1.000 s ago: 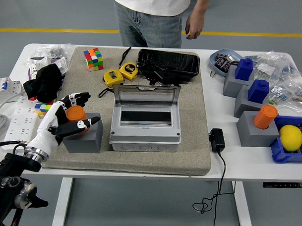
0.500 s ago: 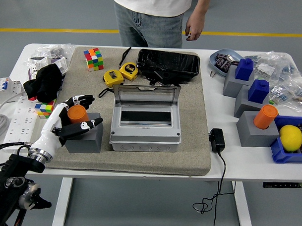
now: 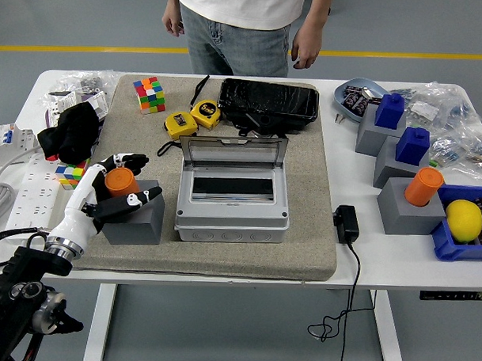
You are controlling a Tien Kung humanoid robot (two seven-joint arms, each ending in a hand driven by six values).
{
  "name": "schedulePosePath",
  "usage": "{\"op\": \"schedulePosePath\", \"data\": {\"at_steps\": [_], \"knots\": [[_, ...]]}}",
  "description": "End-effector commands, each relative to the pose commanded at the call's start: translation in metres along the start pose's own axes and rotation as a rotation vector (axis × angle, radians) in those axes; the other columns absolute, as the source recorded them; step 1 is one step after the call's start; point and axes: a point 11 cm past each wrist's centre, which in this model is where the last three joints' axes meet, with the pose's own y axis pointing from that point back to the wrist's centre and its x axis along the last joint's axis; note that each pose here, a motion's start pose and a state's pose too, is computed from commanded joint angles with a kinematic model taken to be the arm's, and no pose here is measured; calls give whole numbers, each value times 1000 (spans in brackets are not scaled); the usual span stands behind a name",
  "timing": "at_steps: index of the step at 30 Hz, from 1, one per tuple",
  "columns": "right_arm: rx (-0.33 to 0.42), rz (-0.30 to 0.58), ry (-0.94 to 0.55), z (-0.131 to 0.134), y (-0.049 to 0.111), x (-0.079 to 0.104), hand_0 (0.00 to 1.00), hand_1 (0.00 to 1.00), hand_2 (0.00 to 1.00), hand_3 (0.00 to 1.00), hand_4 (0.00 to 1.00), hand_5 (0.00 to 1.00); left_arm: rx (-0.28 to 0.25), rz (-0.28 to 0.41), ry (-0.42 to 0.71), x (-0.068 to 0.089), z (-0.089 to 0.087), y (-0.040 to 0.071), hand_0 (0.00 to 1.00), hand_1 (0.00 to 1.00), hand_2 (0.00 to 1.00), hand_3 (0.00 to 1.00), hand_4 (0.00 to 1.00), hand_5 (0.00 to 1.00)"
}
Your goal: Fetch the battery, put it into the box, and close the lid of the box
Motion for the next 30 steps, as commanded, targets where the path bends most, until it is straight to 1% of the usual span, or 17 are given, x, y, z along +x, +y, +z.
{"op": "schedulePosePath", "data": {"at_steps": [4, 5, 10, 11, 16, 17, 22, 23, 28, 29, 30], "knots": [[0, 0, -1, 0, 0, 0, 804, 778, 752, 777, 998, 998, 0, 1, 2, 0, 0, 0, 765, 761, 657, 568, 998, 2], [-1, 0, -1, 0, 0, 0, 803, 778, 752, 777, 998, 998, 0, 1, 3, 0, 0, 0, 691, 701, 560, 506, 998, 2], [1, 0, -1, -1, 0, 0, 803, 778, 752, 777, 998, 998, -3, 8, 5, 1, 1, -1, 691, 701, 560, 506, 998, 2], [1, 0, -2, -1, 0, 0, 801, 778, 751, 775, 998, 998, -3, 9, 6, 1, 1, -1, 577, 618, 488, 453, 998, 2], [2, 0, -3, -2, 0, 0, 801, 778, 751, 775, 998, 998, -3, 13, 4, 0, 2, -1, 577, 618, 488, 453, 998, 2], [2, 0, -3, -2, 0, 0, 802, 778, 751, 776, 998, 998, -3, 13, 6, 0, 2, -1, 362, 500, 416, 363, 998, 2], [1, 0, -3, -1, 0, 0, 802, 778, 751, 776, 998, 998, -3, 18, 7, 0, 2, -1, 362, 500, 416, 363, 998, 2], [1, 0, -2, -1, 0, 0, 804, 777, 751, 776, 998, 998, -3, 18, 7, 0, 2, -1, 259, 372, 332, 259, 998, 2], [2, 0, -2, -2, 0, 0, 804, 777, 751, 776, 998, 998, -4, 22, 4, 0, 2, -2, 259, 372, 332, 259, 998, 2], [2, 0, -2, -2, 0, 0, 804, 776, 751, 776, 998, 998, -4, 23, 2, 0, 2, -2, 220, 279, 242, 190, 998, 2], [2, 0, -2, -2, 0, 0, 804, 776, 751, 776, 998, 998, -4, 23, 0, 0, 2, -2, 220, 279, 242, 190, 998, 2]]}}
